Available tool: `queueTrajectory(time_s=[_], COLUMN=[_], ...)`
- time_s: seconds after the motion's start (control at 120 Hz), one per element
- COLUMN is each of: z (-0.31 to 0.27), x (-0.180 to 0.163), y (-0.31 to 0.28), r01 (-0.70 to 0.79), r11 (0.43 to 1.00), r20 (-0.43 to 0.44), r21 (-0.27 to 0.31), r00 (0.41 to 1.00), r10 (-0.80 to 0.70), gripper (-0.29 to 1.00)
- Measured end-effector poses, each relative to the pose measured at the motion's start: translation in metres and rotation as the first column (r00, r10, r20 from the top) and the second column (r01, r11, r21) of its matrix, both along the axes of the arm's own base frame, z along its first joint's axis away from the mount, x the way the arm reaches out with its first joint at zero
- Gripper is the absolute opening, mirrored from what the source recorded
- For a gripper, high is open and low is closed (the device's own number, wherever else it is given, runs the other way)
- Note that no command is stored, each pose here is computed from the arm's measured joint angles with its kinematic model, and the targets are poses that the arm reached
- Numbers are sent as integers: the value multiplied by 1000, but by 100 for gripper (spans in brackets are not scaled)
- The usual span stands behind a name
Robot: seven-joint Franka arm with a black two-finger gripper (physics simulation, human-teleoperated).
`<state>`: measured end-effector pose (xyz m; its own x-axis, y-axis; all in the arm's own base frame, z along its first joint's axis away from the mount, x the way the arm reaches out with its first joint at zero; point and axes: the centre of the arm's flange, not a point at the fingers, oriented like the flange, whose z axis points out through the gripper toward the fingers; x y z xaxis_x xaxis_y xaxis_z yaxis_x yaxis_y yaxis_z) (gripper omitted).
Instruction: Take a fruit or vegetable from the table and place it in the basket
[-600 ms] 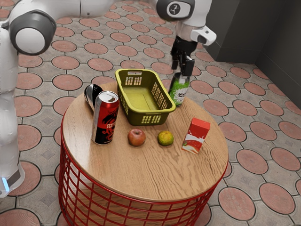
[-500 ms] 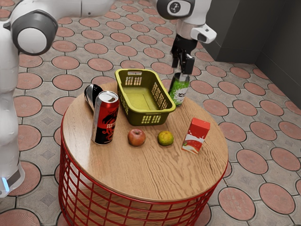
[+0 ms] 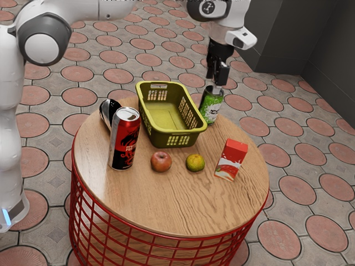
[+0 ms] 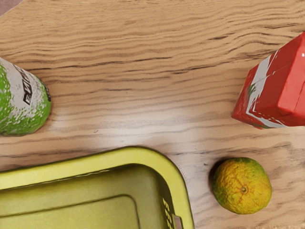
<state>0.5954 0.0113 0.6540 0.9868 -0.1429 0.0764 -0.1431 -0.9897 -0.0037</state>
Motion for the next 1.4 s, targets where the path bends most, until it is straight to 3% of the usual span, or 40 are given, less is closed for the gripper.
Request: queueTrajectory(time_s=[0.2,0.342,0.617,0.858,1.4], z=[-18,-61,-96,-118,-177], x=[0,-10,-18,-26,-35], y=[-34,-43,-97,-101,-89], r01=[234,351,571,643,705], r11=[971,934,817,763,709], r20=[-29,-89,-70,-76,-108], r21=[53,64,81,64,17], r00=[972,934,821,766,707], r10=[-233,-345,-567,-639,-699], gripper=[70,70,70,70,70])
